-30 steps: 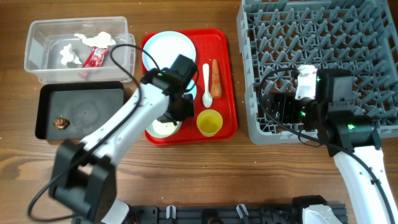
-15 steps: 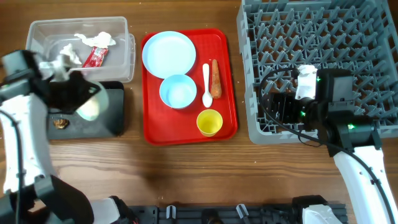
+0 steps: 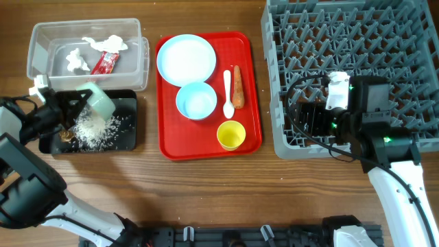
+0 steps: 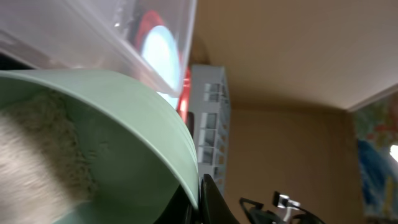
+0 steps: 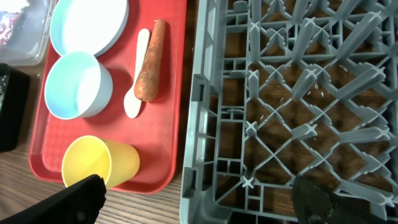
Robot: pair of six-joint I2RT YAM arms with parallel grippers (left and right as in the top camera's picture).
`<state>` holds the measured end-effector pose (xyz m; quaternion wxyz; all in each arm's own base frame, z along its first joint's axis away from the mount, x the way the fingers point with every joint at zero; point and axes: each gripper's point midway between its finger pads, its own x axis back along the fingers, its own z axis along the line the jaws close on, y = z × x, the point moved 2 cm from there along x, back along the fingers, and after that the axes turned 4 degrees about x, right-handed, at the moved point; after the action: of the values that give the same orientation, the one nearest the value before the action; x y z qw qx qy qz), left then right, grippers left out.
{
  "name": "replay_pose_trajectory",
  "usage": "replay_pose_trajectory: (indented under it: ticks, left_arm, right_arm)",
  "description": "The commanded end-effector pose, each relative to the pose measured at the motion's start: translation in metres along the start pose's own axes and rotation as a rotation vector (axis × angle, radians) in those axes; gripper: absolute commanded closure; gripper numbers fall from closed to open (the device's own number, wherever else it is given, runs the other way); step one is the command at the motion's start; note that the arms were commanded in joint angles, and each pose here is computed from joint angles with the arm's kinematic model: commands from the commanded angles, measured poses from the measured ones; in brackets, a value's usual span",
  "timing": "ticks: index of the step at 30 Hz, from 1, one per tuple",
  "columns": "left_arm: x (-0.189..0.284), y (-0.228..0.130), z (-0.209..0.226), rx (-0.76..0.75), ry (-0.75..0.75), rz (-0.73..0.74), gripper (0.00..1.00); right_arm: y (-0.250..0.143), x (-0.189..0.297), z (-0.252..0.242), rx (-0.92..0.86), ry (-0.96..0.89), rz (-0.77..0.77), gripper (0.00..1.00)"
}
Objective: Sort waste into correct bins and load items into the dishwasher rack
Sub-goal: 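Tip green bowl over black tray with left gripper, pouring rice, then set green bowl back on red tray with left gripper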
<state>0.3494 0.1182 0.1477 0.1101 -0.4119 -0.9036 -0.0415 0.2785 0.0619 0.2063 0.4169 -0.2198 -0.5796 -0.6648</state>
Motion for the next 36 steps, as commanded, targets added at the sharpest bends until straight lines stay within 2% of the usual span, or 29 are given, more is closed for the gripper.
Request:
replay_pose_trajectory:
  ticks: [1,10,22,25,27,30,33,35,36]
  left_arm:
    - [0.007,0.004,-0.027,0.003,-0.184,-0.027,0.96]
    - [0.022,-0.002,-0.035,0.18,-0.247,-0.053,0.96]
    - [0.039,-0.001,-0.032,0.254,-0.251,-0.096,0.96]
    - [0.035,-0.008,-0.04,0.233,-0.248,-0.082,0.96]
    - [0.023,-0.024,-0.059,0.127,-0.222,-0.044,0.96]
    - [-0.025,-0.082,-0.096,-0.113,-0.068,0.169,0.96]
    - [-0.066,-0.122,-0.103,-0.269,0.096,0.325,0.96]
    - [-0.092,-0.132,-0.089,-0.316,0.323,0.347,0.96]
    - [-0.107,-0.13,-0.074,-0.349,0.529,0.297,0.96]
  right_arm:
    - [0.005,0.001,0.003,-0.01,0.011,-0.009,0.02]
    - [0.003,0.001,0.002,-0.012,0.011,-0.002,0.02]
    - [0.003,0.001,0.002,-0.012,0.011,-0.002,0.02]
    - [0.003,0.001,0.002,-0.011,0.011,-0.002,0.02]
    - [0.004,0.001,0.002,-0.011,0.011,-0.006,0.02]
    - [0.005,0.001,0.003,-0.01,0.011,-0.01,0.02]
    - [0.005,0.001,0.003,-0.009,0.011,-0.01,0.02]
    - [0.005,0.001,0.003,-0.01,0.011,-0.01,0.02]
    - [0.005,0.001,0.003,-0.009,0.011,-0.01,0.02]
